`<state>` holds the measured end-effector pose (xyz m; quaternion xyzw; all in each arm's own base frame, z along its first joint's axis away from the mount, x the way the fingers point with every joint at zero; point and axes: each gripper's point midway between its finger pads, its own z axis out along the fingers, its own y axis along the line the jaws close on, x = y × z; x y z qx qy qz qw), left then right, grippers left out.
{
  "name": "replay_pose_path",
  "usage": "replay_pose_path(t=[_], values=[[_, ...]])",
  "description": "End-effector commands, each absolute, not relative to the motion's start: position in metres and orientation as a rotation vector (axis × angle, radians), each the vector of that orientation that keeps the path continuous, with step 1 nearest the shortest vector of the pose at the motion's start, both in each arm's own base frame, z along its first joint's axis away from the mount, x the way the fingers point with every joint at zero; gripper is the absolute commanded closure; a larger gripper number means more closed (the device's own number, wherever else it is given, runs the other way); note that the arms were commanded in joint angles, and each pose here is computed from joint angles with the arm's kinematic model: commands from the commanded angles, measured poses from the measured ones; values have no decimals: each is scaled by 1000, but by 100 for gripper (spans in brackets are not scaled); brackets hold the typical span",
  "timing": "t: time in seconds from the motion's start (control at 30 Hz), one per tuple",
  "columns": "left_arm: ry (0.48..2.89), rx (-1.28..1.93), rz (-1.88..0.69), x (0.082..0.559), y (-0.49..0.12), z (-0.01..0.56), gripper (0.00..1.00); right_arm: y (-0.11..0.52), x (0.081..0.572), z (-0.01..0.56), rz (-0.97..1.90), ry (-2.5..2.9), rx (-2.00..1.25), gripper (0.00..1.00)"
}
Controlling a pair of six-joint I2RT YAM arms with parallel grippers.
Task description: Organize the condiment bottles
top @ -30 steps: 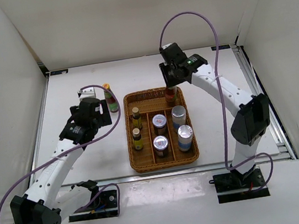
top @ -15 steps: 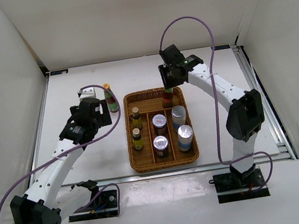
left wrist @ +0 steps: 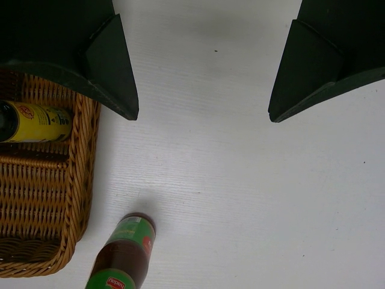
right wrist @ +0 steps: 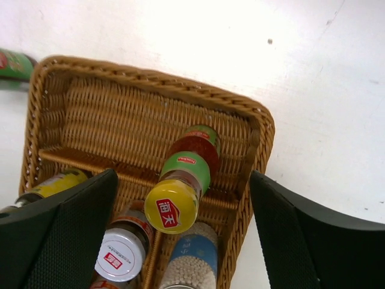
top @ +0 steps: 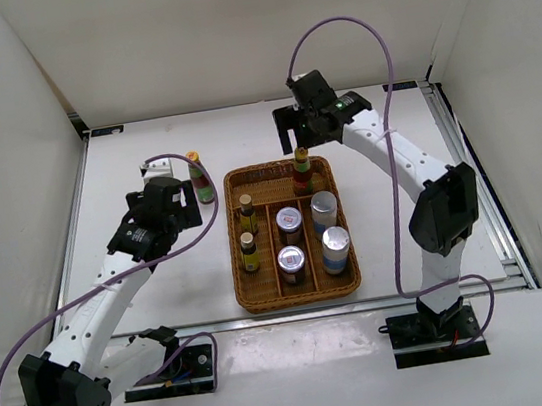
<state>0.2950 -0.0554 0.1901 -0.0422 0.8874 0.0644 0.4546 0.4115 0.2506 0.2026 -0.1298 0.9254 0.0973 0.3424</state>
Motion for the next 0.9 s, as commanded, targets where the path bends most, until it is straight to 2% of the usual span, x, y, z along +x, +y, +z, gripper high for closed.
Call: replay_pose_path(t=[0.0, 0.1, 0.13, 0.23, 0.37, 0.47, 0.63, 0.87], values=[[2147, -129, 140, 297, -54, 201, 0, 251, 423, 226, 252, 2338, -319, 6], [2141, -127, 125, 298, -57, 205, 0, 244, 419, 252, 246, 2286, -309, 5], [2136, -123, 105, 299, -59, 209, 0, 241, 418, 259, 237, 2268, -312, 1], [2081, -147, 16, 314, -74, 237, 0, 226, 414, 279, 159, 2194, -332, 0], [2008, -142, -129, 350, -100, 289, 0, 206, 405, 292, 79, 2170, -328, 0], [2019, -142, -174, 378, -106, 298, 0, 194, 388, 307, 85, 2153, -303, 0], [2119, -98, -294, 424, -117, 274, 0, 182, 357, 290, 111, 2201, -327, 0], [2210, -117, -226, 455, -102, 229, 0, 168, 322, 317, 210, 2147, -295, 0]])
